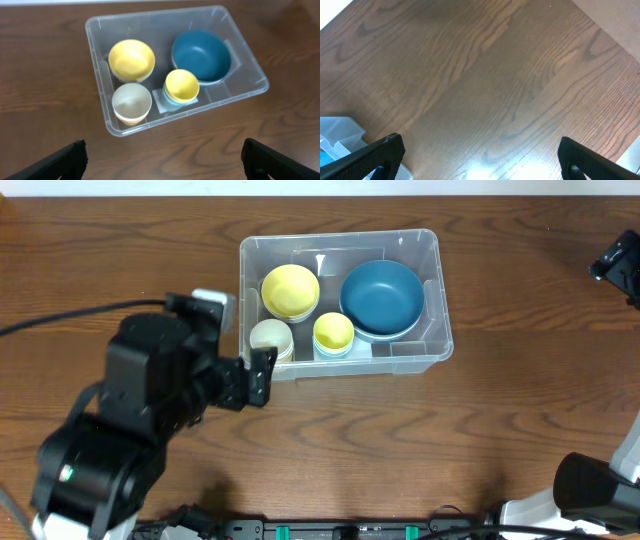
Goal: Pack container
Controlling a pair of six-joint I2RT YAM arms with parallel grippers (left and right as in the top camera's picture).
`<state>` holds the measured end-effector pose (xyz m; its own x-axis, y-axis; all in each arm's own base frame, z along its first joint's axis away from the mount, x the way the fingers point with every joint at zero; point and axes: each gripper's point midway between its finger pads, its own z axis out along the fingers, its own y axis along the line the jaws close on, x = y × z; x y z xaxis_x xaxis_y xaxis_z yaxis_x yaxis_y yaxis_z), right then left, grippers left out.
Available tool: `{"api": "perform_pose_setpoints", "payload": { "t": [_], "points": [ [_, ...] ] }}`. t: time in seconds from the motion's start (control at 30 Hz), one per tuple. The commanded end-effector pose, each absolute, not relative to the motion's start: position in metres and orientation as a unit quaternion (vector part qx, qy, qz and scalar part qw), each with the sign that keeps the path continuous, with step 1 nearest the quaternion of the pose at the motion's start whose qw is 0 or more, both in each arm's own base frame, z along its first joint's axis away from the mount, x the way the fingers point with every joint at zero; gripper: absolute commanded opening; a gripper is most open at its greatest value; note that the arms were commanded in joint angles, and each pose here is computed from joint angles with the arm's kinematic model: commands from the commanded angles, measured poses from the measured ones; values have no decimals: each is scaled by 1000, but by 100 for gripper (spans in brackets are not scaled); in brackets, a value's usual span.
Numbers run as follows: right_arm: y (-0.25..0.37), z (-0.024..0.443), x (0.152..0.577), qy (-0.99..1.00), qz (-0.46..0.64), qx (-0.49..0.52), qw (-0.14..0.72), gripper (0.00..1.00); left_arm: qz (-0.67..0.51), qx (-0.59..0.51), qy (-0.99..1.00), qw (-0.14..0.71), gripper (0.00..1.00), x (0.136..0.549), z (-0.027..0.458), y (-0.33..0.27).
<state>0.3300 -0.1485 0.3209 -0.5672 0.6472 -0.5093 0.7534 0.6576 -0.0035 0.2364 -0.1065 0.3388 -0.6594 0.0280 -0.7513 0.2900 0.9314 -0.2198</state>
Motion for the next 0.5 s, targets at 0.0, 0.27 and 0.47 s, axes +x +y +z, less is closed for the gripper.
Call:
{"api": "perform_pose_setpoints", "payload": {
  "t": [0.0, 0.27, 0.47],
  "points": [
    [-150, 320, 329, 875, -111, 406, 239, 99, -172, 86, 876, 443, 98, 223, 362, -100],
    [-149, 320, 329, 875, -111, 406, 239, 99, -141, 78, 869, 467, 98, 193, 368, -76],
    [-149, 320, 329, 875, -111, 406, 239, 99, -55, 21, 859, 509, 98, 169, 375, -27]
  ]
}}
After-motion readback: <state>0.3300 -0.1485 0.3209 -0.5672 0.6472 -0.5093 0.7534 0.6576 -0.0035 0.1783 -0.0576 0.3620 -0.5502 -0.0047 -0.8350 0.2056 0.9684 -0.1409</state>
